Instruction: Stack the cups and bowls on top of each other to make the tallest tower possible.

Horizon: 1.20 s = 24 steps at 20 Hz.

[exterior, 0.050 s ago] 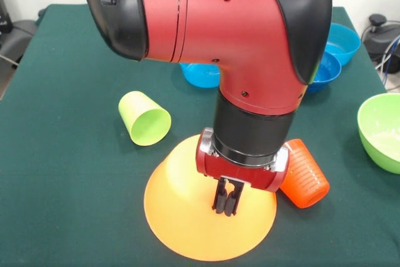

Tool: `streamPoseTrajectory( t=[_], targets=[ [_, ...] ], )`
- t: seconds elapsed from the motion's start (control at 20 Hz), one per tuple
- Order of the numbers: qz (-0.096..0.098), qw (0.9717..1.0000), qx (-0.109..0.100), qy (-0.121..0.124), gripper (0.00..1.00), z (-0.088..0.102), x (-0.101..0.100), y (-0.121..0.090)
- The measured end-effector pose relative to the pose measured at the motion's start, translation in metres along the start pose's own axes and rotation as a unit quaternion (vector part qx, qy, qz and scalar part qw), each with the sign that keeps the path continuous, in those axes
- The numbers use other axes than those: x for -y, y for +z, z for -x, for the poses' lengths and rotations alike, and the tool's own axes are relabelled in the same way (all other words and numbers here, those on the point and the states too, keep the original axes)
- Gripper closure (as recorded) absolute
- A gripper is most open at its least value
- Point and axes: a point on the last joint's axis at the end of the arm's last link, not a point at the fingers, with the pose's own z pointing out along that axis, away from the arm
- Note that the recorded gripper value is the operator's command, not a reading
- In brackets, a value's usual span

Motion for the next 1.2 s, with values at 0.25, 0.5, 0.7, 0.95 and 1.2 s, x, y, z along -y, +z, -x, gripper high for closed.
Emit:
streamPoseTrajectory(
  t=[0.25, 0.5, 0.7, 0.95, 1.2],
  targets=[
    [-0.002, 1.0000, 0.004, 0.000, 1.00, -0.001, 0.002, 0.001],
    [0.000, 1.0000, 0.006, 0.004, 1.00, -0.001, 0.006, 0.002],
    [-0.002, 1.0000, 0.002, 0.008, 1.00, -0.001, 0.011, 0.003],
    [0.000, 0.9998, 0.015, 0.010, 1.00, -0.001, 0.017, 0.010],
    [0.008, 0.9993, 0.034, 0.012, 1.00, -0.002, 0.021, 0.024]
  ],
)
